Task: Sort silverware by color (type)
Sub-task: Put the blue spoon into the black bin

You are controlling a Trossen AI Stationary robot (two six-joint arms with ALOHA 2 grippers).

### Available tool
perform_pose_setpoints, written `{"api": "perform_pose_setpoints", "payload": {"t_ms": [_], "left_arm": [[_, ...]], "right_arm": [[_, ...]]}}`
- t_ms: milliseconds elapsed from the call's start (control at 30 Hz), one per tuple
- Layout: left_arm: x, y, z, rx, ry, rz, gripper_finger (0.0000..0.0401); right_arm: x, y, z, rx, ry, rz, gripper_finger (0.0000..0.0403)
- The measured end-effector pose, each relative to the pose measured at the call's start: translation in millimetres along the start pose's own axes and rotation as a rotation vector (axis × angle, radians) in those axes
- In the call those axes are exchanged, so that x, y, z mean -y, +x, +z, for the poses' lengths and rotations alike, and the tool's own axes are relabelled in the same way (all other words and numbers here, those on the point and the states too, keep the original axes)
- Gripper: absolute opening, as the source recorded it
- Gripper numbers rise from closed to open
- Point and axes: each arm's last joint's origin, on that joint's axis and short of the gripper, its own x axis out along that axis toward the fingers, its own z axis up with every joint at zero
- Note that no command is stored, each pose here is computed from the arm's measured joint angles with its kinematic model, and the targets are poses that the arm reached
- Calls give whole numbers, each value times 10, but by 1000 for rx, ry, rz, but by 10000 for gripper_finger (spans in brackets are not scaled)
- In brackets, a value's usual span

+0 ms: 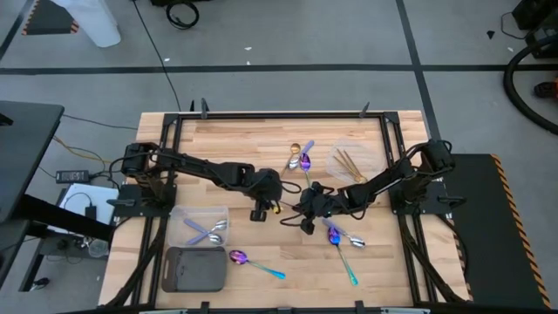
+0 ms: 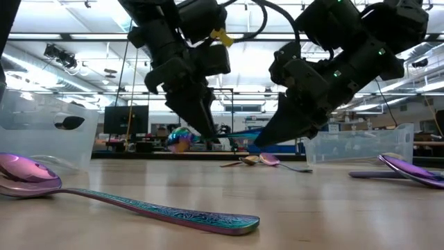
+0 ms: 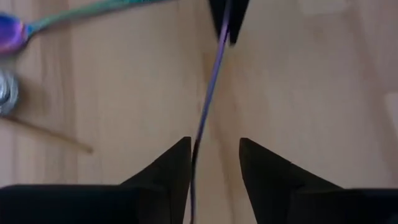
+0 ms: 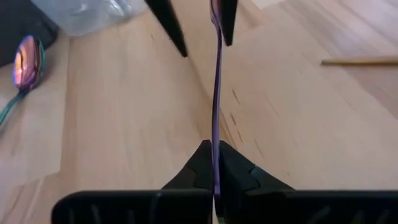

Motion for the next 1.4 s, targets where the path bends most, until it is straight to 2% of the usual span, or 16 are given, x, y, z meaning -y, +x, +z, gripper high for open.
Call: {"api": "perform_pose_setpoints", "payload": {"t_ms": [367,467,667,800,1200,1400], "left_arm": [[-4,-1,-40,-46,12,34,135],[-4,-1,-43,-49,12,34,106],[7,-1,-52,-58,8,21,15],[45,0,-48,-59,8,21,8],[179,-24,-143,-171,-115,4,2],[305,-115,-164,-209,-179,1,1]], "right_arm": [[-24,0,29,19,-22,43,12],[-27,-1,36,26,-36,46,12],[-35,-1,64,54,-70,55,13],[-36,-1,66,57,-83,55,20],[-53,-6,114,37,-87,202,145],[-62,-91,252,107,-131,247,196]]}}
